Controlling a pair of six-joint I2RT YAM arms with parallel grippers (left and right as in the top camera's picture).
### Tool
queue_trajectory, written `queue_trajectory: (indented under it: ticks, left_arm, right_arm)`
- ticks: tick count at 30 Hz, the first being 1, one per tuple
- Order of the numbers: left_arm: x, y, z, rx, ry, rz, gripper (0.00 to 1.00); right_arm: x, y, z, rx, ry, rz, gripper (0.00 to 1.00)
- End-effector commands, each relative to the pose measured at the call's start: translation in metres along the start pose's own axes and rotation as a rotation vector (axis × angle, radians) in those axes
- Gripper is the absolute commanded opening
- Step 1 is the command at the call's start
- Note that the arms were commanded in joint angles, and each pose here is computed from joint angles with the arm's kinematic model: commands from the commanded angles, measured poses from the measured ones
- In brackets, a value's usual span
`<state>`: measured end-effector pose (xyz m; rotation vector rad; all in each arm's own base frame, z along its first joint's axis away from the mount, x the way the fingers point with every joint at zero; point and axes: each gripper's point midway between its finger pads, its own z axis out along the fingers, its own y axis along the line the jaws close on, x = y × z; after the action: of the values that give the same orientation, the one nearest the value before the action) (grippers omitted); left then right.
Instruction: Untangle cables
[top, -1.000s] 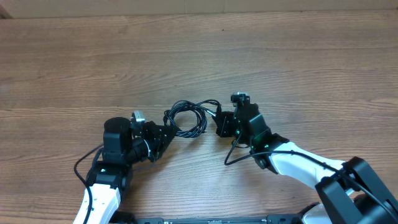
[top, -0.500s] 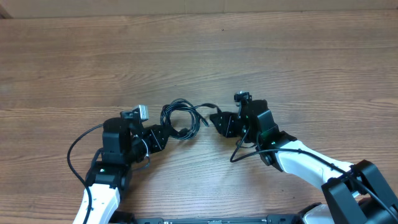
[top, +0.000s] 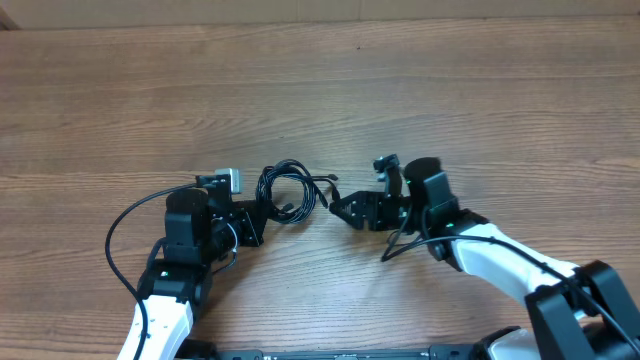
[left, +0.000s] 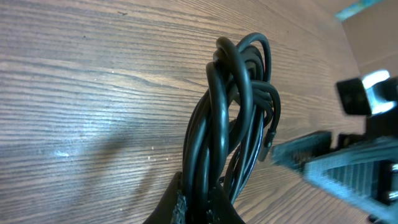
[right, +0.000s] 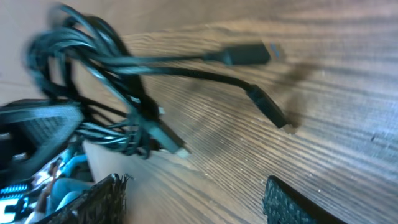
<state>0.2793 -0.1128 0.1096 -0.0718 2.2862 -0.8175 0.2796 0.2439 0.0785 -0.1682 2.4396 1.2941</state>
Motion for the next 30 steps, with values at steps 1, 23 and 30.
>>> queue_trajectory:
  ticks: [1,23,30]
  left_arm:
    - [-0.006,-0.012,-0.003,0.054,-0.011,0.081,0.04]
    - [-0.025,-0.067,-0.035,0.193,0.094,0.292,0.04]
    - [-0.022,-0.058,-0.034,0.145,0.108,0.277,0.04]
  right_arm:
    - [-0.007,0.031,-0.020,-0.147,-0.003,-0.178,0.73]
    - [-0.004,0.053,-0.023,-0.129,-0.044,-0.497,0.79]
    - [0.016,0.066,-0.014,-0.162,0.011,-0.524,0.60]
